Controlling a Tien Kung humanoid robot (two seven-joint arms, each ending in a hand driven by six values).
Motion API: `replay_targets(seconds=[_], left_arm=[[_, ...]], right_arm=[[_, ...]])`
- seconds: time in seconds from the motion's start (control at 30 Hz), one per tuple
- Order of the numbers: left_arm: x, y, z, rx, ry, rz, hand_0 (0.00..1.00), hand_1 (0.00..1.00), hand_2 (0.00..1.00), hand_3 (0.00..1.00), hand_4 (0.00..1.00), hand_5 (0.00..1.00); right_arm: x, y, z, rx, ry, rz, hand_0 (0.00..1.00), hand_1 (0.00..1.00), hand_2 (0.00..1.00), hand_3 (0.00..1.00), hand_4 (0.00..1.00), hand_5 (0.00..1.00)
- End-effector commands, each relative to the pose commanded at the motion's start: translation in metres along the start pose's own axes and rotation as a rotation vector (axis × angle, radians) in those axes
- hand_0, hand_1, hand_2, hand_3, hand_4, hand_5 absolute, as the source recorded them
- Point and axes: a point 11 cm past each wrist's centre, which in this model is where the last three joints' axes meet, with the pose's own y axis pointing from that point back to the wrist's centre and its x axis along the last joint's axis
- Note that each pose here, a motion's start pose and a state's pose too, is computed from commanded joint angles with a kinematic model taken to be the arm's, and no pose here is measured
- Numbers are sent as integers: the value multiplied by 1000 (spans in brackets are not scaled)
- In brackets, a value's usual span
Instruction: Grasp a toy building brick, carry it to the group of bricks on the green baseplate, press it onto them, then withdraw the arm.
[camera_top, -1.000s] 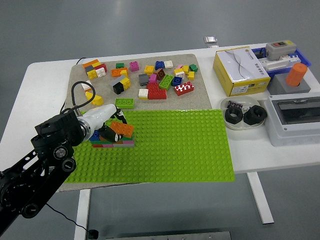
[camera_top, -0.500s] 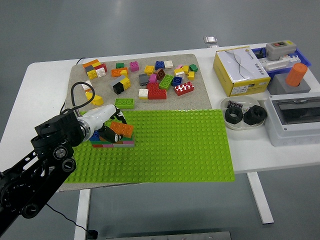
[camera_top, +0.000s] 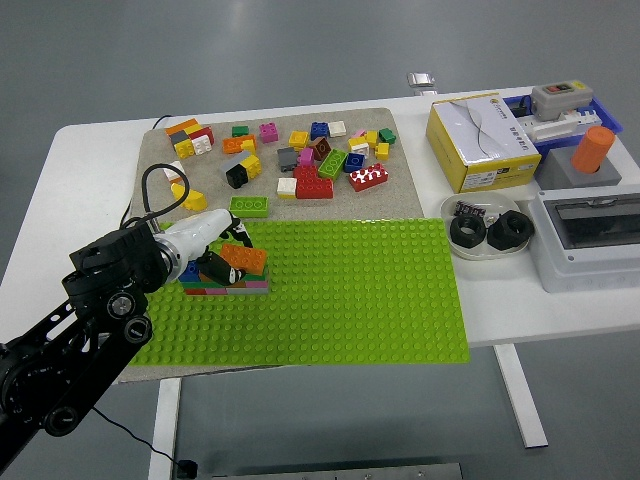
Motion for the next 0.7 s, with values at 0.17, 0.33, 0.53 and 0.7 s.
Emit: replay_targets(seconds=[0.17,0.33,0.53,0.7], left_arm=[[0,0,0,1,3,1,841,817,765,507,686,138],[0,0,0,1,4,0,840,816,764,511,717,193],[0,0,0,0,5,-2,837,813,761,511,719,204],[-1,0,0,-1,5,-6,837,813,761,511,719,204]], right_arm=[[0,0,0,0,0,0,716,668,704,902,747,998],[0,0,0,1,0,0,716,669,704,902,746,998],[0,0,0,0,1,0,716,667,703,902,745,998],[0,0,0,0,2,1,716,667,703,902,745,998]])
